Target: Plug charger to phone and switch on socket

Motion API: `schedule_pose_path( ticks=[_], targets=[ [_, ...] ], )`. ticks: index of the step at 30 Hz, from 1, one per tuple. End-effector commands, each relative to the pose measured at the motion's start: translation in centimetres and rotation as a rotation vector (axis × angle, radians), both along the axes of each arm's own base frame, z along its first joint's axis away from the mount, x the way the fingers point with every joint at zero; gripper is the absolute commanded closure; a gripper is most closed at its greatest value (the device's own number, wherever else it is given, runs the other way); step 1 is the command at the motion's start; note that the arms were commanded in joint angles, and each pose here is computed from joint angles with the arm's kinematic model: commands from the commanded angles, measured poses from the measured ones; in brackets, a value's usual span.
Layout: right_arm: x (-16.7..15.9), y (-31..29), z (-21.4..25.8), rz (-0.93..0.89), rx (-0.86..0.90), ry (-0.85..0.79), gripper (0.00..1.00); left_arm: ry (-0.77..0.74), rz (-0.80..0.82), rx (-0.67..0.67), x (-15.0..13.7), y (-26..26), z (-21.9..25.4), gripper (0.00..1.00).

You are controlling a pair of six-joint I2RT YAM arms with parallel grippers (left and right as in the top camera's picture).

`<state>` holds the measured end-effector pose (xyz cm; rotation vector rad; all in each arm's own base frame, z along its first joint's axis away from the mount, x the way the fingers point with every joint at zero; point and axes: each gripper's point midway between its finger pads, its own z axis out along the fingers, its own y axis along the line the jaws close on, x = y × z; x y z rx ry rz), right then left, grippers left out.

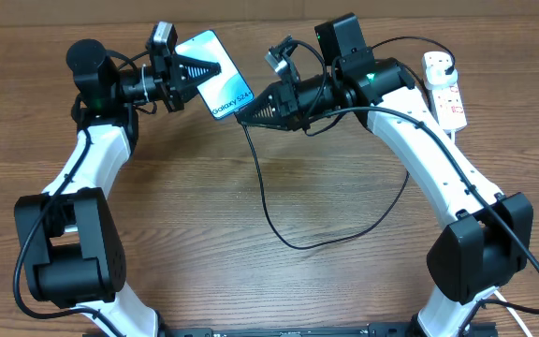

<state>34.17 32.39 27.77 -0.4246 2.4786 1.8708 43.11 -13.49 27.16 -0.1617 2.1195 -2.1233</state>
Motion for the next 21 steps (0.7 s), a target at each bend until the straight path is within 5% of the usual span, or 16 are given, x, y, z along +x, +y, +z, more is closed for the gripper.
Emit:
schedule_pose_path(
  ticks=[1, 21],
  targets=[
    [0.44, 0.21, 2.95, -0.024, 0.033, -0.084, 0.96, -0.059, -0.139, 0.01, -2.17, -1.9, 0.35, 0.96],
    [1.02, 0.26, 2.58, -0.053, 0.009, -0.102, 0.96, -0.041, -0.139, 0.009, -2.17, -1.9, 0.35, 0.96]
  ],
)
